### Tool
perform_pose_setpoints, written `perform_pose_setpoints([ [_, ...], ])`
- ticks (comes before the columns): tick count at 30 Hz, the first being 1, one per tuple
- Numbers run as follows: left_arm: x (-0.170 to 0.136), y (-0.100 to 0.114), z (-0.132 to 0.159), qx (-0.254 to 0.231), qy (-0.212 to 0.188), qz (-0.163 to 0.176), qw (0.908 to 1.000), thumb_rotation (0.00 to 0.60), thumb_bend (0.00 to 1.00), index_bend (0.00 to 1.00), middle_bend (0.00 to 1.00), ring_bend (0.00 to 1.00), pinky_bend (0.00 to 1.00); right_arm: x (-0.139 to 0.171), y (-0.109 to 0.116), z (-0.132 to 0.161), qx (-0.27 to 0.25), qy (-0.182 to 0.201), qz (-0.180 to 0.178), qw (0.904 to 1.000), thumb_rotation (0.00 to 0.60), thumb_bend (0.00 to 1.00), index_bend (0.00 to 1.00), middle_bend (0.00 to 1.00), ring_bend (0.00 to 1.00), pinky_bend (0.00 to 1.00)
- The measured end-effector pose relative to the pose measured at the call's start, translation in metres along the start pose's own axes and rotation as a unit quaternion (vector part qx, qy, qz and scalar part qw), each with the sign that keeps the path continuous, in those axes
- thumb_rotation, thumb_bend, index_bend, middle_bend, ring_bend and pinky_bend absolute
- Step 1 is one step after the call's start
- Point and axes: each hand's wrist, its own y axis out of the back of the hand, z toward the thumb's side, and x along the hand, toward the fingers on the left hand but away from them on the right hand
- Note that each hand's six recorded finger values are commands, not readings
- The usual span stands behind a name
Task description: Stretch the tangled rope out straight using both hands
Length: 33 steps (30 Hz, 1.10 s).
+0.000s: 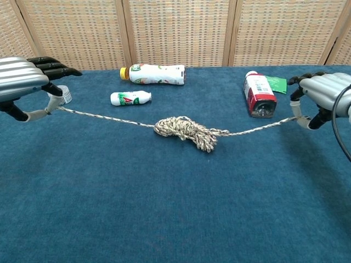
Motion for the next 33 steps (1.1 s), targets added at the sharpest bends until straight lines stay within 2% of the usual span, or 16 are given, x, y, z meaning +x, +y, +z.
perform_pose_setpoints([
  [10, 0.002, 0.001, 0.005, 0.001, -0.002, 0.001, 1.0, 0.6, 0.44, 0.66, 0.0, 0.0, 0.0, 0.002, -0.006, -0.02, 0.006, -0.021, 0.002, 0.9998, 0.6, 0.5, 0.71, 0.07, 0.0, 0.0],
  [14, 0.003, 0.002, 0.005, -0.001, 0.002, 0.0, 1.0, 0.6, 0.44, 0.66, 0.0, 0.0, 0.0, 0.003, -0.005, -0.029, 0.027, -0.029, -0.006, 0.9992, 0.6, 0.5, 0.71, 0.07, 0.0, 0.0],
  [16, 0.003, 0.001, 0.004, -0.002, 0.004, -0.001, 1.0, 0.6, 0.43, 0.65, 0.0, 0.0, 0.0, 0.003, -0.006, -0.033, 0.036, -0.035, -0.005, 0.9987, 0.6, 0.49, 0.67, 0.06, 0.0, 0.0],
  [17, 0.003, 0.001, 0.004, -0.002, 0.005, -0.002, 1.0, 0.6, 0.41, 0.61, 0.0, 0.0, 0.0, 0.004, -0.007, -0.036, 0.037, -0.039, -0.003, 0.9986, 0.6, 0.47, 0.6, 0.05, 0.0, 0.0],
  [18, 0.003, 0.001, 0.004, -0.004, 0.006, -0.002, 1.0, 0.6, 0.32, 0.46, 0.0, 0.0, 0.0, 0.004, -0.008, -0.037, 0.036, -0.041, -0.001, 0.9985, 0.6, 0.42, 0.47, 0.03, 0.0, 0.0],
  [19, 0.002, 0.0, 0.004, -0.006, 0.007, -0.003, 1.0, 0.6, 0.2, 0.26, 0.0, 0.0, 0.0, 0.005, -0.008, -0.039, 0.033, -0.042, 0.001, 0.9986, 0.6, 0.36, 0.36, 0.02, 0.0, 0.0],
  [20, 0.002, -0.001, 0.003, -0.011, 0.008, -0.004, 0.9999, 0.6, 0.11, 0.14, 0.0, 0.0, 0.0, 0.006, -0.008, -0.039, 0.027, -0.043, 0.002, 0.9987, 0.6, 0.24, 0.2, 0.0, 0.0, 0.0],
  [21, 0.001, -0.001, 0.003, -0.018, 0.01, -0.006, 0.9998, 0.6, 0.03, 0.02, 0.0, 0.0, 0.0, 0.007, -0.008, -0.04, 0.02, -0.043, 0.002, 0.9989, 0.6, 0.12, 0.09, 0.0, 0.0, 0.0],
  [23, -0.002, 0.001, 0.001, -0.04, 0.017, -0.006, 0.999, 0.6, 0.0, 0.0, 0.0, 0.0, 0.0, 0.01, -0.004, -0.041, -0.001, -0.043, -0.003, 0.9991, 0.6, 0.01, 0.02, 0.0, 0.0, 0.0],
  [27, -0.011, 0.009, -0.009, -0.096, 0.047, -0.001, 0.9943, 0.6, 0.0, 0.0, 0.0, 0.0, 0.0, 0.019, 0.01, -0.043, -0.048, -0.034, -0.036, 0.9976, 0.6, 0.0, 0.01, 0.0, 0.0, 0.0],
  [30, -0.022, 0.017, -0.021, -0.146, 0.08, 0.007, 0.986, 0.6, 0.0, 0.0, 0.0, 0.0, 0.0, 0.029, 0.024, -0.048, -0.084, -0.023, -0.068, 0.9939, 0.6, 0.0, 0.01, 0.0, 0.0, 0.0],
  [33, -0.042, 0.026, -0.033, -0.207, 0.12, 0.025, 0.9707, 0.6, 0.0, 0.0, 0.0, 0.0, 0.0, 0.045, 0.038, -0.061, -0.108, -0.012, -0.103, 0.9887, 0.6, 0.0, 0.01, 0.0, 0.0, 0.0],
])
